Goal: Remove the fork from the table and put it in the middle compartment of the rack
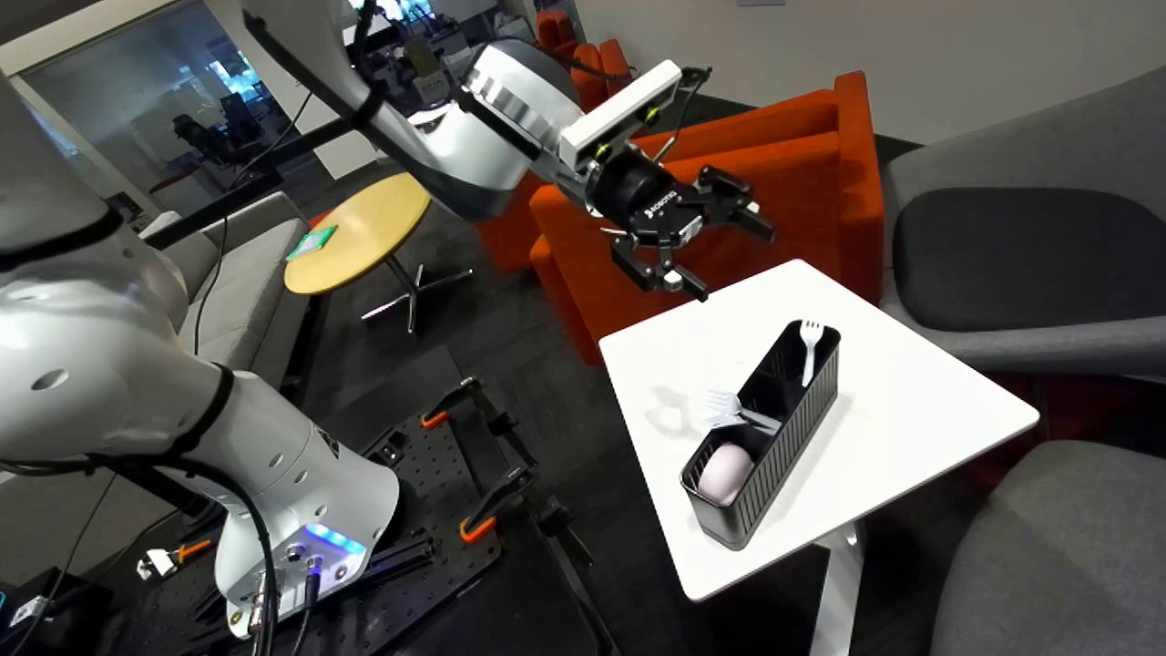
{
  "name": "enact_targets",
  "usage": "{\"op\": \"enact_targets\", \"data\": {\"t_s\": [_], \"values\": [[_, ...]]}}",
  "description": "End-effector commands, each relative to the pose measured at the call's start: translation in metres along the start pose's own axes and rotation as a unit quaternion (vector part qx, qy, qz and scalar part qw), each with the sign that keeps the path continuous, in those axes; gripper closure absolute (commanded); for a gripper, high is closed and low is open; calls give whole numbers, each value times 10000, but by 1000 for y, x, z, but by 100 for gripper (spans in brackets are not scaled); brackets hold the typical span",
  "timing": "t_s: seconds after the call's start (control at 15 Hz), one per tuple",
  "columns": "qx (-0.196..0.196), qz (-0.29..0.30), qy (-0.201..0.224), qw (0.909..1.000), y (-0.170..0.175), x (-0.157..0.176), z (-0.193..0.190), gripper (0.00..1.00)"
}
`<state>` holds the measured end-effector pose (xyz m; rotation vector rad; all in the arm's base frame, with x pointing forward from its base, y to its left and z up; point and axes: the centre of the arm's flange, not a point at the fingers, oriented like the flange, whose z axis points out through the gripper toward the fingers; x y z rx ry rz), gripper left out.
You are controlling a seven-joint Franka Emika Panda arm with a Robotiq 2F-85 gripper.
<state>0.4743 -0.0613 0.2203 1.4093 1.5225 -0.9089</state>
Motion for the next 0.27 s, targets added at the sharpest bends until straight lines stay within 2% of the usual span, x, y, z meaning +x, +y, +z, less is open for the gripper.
{"op": "enact_targets", "data": {"t_s": [0.0,0.2], "values": [[74,315,43,9995,-11,-40,-27,0],[187,580,126,9981,-8,-56,-35,0]]}}
